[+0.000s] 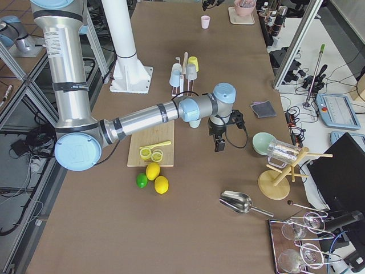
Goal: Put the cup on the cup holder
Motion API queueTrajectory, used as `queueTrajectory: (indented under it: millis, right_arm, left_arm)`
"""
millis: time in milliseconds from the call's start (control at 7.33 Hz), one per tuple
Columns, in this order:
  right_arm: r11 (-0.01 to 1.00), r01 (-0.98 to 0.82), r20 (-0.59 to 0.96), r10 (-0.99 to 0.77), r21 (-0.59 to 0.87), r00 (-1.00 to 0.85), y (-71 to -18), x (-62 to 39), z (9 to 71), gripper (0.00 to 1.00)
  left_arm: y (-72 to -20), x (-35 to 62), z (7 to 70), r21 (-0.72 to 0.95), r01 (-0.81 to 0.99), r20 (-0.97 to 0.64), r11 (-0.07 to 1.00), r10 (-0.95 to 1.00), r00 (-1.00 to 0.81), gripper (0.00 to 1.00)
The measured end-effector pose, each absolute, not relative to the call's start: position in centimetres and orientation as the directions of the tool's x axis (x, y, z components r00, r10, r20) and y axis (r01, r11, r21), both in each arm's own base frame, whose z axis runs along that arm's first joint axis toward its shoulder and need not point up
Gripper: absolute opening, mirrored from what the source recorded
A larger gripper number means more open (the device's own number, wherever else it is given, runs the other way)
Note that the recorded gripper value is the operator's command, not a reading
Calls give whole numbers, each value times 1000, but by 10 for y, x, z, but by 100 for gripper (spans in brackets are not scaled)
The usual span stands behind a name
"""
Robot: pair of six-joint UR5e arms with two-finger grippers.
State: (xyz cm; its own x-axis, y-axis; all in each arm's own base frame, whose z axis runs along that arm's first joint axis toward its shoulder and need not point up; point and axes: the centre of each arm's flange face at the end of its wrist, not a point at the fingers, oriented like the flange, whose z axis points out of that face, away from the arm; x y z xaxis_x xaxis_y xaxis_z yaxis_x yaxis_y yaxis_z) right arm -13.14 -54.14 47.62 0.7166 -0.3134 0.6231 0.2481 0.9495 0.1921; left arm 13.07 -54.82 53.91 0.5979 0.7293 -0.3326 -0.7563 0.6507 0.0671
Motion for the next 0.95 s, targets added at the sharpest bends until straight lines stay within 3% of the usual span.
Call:
queueTrajectory:
  millis: [682,955]
  right_arm:
    - [879,430,551,-467,205,692,-555,-206,431,100]
    - [851,482,533,-512,209,674,-563,-220,409,99]
  left_arm:
    - [-549,206,543,-55,-951,-120,303,944,308,97]
    - [-542,242,548,-107,-970,-94,216,970,226,97]
